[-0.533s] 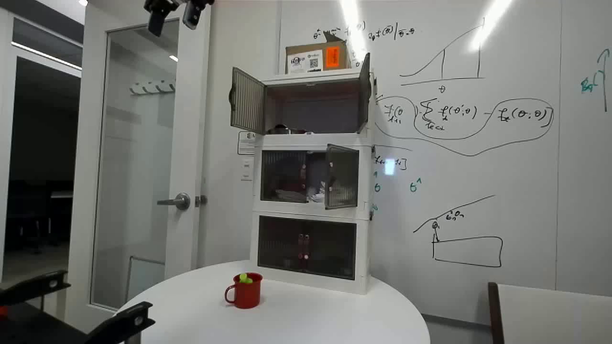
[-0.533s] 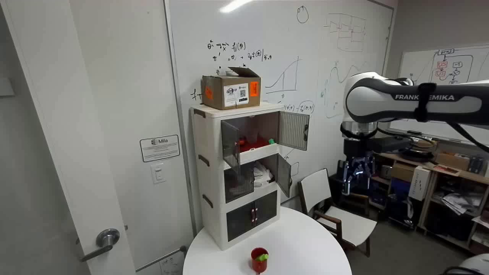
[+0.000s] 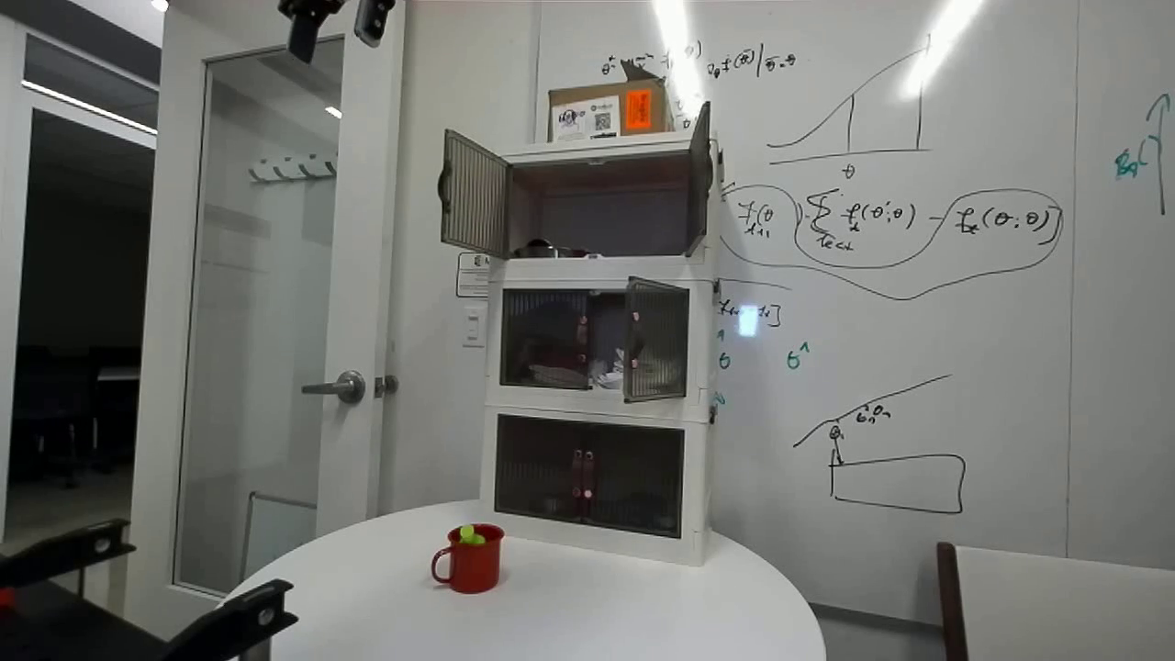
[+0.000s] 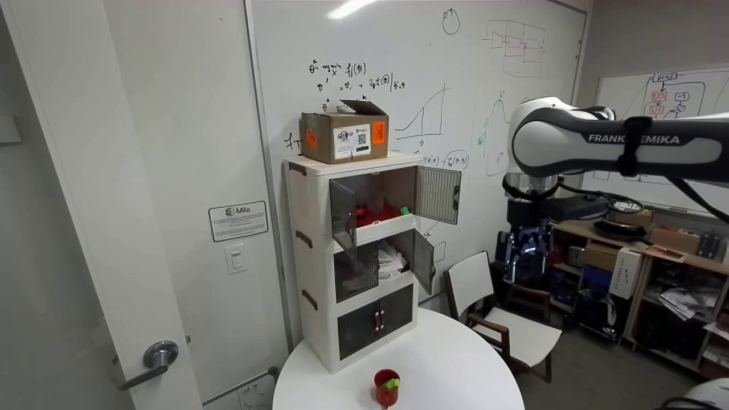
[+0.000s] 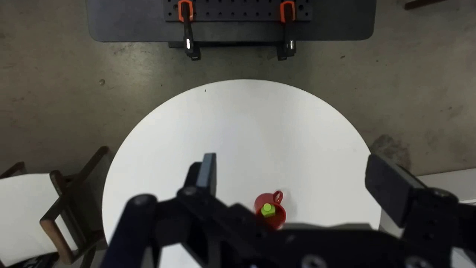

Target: Close the top left cabinet door

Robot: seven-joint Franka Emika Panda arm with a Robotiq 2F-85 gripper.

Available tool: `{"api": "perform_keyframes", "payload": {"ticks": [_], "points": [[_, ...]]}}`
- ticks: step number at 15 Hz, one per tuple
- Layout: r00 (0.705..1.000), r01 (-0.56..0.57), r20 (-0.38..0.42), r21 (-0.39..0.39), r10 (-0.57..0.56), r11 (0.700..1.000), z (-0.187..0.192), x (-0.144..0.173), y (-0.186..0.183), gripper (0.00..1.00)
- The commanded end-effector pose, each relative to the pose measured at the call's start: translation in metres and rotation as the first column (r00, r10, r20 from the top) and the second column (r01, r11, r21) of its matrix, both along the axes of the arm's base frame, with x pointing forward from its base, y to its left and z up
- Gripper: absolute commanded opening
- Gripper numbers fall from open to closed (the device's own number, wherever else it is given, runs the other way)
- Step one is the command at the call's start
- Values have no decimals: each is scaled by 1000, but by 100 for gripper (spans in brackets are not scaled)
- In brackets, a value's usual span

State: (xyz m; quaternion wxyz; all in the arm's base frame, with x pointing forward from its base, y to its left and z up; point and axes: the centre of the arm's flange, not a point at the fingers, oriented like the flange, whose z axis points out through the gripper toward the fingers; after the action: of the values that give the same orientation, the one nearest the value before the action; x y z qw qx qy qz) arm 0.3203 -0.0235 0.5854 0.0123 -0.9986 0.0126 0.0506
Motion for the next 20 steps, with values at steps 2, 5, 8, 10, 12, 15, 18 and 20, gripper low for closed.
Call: {"api": "perform_keyframes", "payload": {"ticks": [2,5,8,10,12,15,18,20], "points": [[998,-2,62,-61,6,998,51,28,27,100],[995,-42,92,-76,49,996,73,55,53,100],[986,-113,114,-76,122,991,81,90,81,100],[979,-154,124,-82,163,985,82,119,100,100],[974,-174,133,-76,183,982,81,147,120,100],[972,-166,155,-68,175,984,80,186,146,100],[975,-113,188,-37,118,993,81,221,164,100],[976,-86,201,-14,87,996,84,240,173,100]]}}
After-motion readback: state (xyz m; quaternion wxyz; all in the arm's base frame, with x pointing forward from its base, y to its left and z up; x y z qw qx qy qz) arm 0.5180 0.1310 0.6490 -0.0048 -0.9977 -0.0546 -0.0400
